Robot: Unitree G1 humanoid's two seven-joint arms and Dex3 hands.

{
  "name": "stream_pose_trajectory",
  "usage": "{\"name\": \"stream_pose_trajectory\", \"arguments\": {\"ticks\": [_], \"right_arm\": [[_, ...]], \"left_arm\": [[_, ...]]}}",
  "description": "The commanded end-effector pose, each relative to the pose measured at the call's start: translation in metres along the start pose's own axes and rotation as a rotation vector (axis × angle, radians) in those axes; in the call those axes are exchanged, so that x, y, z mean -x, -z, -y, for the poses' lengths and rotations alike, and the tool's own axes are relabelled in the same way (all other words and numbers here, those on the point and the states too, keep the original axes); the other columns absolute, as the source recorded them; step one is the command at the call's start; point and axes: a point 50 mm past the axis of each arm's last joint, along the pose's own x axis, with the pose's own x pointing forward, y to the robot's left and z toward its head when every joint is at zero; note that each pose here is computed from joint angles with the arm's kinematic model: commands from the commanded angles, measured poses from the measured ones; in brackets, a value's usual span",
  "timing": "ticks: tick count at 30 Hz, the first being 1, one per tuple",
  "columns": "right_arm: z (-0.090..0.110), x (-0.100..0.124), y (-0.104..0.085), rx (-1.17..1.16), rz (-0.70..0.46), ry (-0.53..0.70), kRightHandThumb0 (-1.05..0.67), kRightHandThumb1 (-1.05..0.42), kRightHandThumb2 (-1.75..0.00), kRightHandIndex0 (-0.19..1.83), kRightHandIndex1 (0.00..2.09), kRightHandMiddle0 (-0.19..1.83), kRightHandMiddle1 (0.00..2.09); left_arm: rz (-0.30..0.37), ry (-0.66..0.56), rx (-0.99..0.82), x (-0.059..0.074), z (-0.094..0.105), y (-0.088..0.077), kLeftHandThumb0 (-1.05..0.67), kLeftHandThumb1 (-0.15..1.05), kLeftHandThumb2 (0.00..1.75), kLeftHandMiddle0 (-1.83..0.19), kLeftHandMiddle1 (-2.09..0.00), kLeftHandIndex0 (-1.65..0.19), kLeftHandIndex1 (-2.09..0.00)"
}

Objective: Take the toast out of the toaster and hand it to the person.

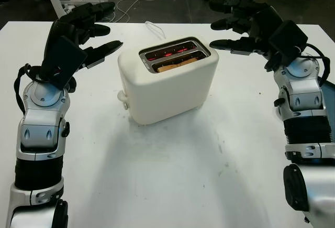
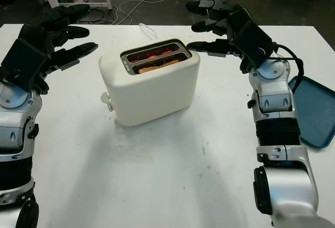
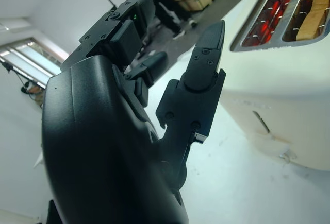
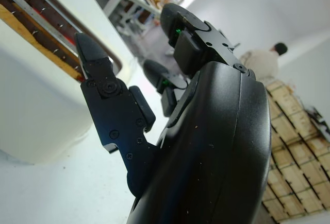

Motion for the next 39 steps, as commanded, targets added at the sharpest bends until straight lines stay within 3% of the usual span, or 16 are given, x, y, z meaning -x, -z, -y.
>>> {"name": "stream_pose_trajectory", "arguments": {"ticks": [1,39], "right_arm": [[0.0012,0.0013,-0.0002,0.005,-0.003,0.001,-0.3,-0.71,0.0,0.4,0.72,0.6,0.14],[-0.0021,0.0003,-0.0011,0.004,-0.012,0.003,-0.29,-0.71,0.0,0.43,0.73,0.65,0.11]], "left_arm": [[0.033,0.002,-0.007,-0.0029,0.0004,-0.0063,-0.35,0.81,0.0,-0.21,-1.04,-0.57,-0.14],[0.036,0.006,0.013,0.0003,0.0009,-0.0071,-0.34,0.82,0.0,-0.2,-1.03,-0.51,-0.24]]}}
